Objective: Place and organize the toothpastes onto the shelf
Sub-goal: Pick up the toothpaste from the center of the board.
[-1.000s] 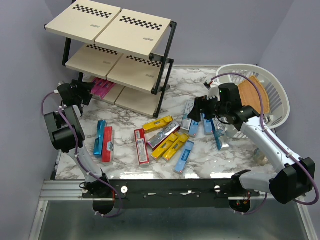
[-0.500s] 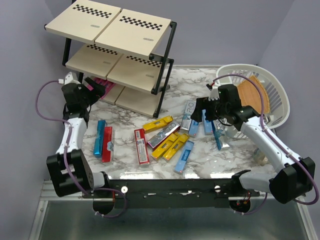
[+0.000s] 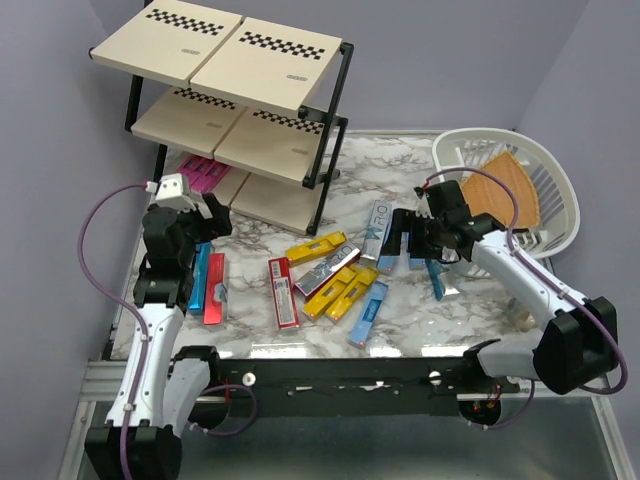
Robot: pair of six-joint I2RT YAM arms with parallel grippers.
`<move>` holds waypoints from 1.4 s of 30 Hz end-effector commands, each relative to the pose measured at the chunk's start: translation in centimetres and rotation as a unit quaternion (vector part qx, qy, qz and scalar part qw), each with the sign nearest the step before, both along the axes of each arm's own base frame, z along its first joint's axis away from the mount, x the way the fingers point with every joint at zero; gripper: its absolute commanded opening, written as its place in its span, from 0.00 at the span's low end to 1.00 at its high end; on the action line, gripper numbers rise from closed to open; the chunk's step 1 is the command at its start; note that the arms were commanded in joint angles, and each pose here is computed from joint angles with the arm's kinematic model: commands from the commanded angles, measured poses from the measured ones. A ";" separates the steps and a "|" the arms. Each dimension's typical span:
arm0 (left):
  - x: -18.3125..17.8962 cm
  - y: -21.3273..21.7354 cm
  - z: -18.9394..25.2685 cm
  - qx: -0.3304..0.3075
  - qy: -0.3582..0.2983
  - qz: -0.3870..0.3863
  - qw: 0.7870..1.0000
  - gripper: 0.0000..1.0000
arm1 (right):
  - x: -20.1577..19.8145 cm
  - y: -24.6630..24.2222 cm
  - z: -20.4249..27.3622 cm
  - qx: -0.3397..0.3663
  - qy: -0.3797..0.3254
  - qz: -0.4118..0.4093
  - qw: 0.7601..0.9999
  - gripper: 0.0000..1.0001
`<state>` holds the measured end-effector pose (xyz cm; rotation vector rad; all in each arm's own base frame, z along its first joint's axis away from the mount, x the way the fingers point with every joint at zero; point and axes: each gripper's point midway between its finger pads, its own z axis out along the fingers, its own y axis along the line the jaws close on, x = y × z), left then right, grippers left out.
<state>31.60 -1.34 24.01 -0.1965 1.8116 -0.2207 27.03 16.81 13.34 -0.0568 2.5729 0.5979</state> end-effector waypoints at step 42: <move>-7.2 -12.0 0.1 0.061 -0.083 -0.222 0.970 0.99 | -6.1 2.2 -11.2 -0.114 0.167 -0.271 0.941 0.65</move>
